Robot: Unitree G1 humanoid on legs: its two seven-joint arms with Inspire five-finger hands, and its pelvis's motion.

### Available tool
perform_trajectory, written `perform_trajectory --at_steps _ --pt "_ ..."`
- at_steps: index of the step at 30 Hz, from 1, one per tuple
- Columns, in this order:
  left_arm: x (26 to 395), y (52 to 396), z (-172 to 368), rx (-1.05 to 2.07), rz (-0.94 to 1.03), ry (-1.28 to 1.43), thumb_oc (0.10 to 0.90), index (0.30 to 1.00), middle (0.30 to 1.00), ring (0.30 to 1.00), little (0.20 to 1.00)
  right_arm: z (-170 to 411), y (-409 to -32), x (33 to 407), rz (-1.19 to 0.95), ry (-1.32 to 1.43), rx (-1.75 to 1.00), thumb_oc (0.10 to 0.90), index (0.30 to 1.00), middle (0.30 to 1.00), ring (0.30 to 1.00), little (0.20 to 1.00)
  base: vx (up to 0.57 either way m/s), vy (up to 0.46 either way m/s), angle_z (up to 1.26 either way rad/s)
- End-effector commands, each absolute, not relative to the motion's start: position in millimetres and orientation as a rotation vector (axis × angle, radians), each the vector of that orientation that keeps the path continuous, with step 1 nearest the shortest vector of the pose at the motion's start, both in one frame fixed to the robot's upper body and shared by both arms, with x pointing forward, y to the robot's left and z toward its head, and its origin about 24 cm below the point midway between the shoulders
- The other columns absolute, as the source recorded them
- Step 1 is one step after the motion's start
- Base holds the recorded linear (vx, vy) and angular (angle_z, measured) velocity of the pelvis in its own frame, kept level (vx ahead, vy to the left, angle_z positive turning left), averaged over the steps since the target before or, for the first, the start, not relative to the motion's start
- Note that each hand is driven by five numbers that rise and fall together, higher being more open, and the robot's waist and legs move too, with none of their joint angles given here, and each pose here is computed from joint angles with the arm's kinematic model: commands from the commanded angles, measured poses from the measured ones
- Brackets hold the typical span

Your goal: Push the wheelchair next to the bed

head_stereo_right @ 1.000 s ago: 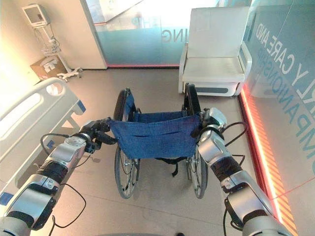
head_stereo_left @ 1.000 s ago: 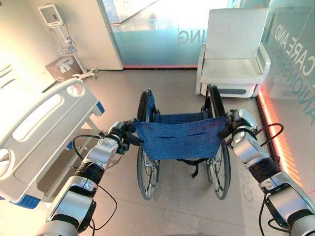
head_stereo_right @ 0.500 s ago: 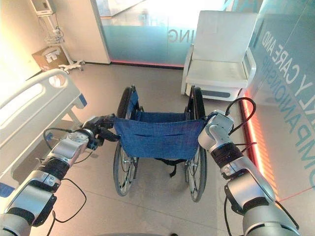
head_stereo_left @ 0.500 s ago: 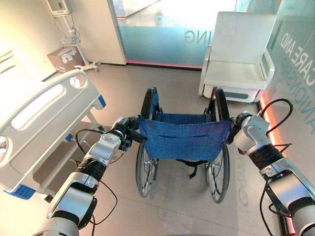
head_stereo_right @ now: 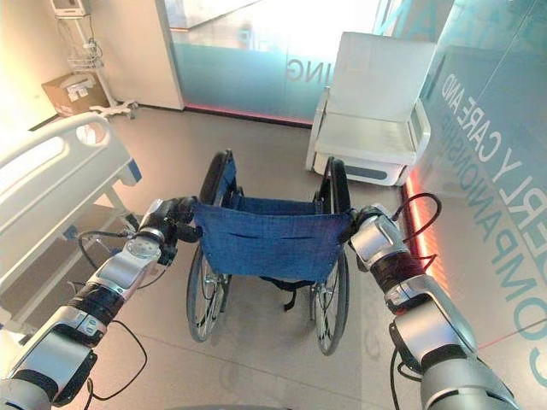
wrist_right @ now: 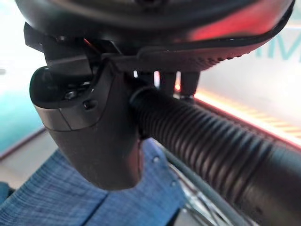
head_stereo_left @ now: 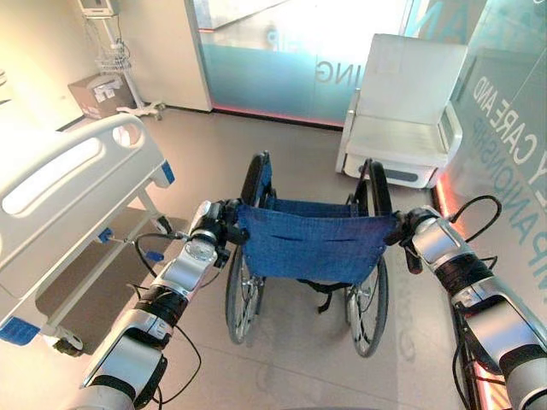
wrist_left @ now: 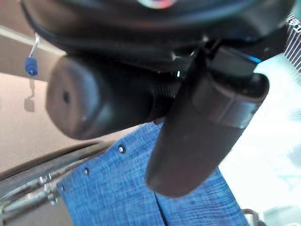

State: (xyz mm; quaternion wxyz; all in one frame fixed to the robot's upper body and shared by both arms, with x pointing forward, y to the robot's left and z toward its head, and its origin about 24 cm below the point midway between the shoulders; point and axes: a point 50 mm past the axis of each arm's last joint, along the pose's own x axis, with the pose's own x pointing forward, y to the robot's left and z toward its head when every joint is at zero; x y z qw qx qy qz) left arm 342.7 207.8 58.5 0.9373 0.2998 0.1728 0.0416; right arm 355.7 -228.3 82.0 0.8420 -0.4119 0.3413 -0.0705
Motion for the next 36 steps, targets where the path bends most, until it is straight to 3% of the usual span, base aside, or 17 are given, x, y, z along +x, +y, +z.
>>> perform_trajectory --at_steps 1,12,25,36 --pt "317 260 39 0.794 0.142 0.407 0.4 0.3 0.3 0.3 0.3 14 -272 308 -0.204 0.909 -0.953 0.4 0.3 0.3 0.3 0.3 0.0 0.0 0.0" --pt "308 252 31 0.792 0.105 0.38 0.4 0.3 0.3 0.3 0.3 6 -270 299 -0.24 0.78 -1.008 0.4 0.3 0.3 0.3 0.3 0.0 0.0 0.0" --pt "317 246 33 0.74 0.088 0.408 0.4 0.3 0.3 0.3 0.3 43 -253 327 -0.132 0.586 -1.031 0.4 0.3 0.3 0.3 0.3 0.08 0.033 0.0" --pt "337 248 60 0.708 0.124 0.377 0.4 0.3 0.3 0.3 0.3 65 -264 344 -0.222 0.532 -0.995 0.4 0.3 0.3 0.3 0.3 0.11 0.06 -0.08"
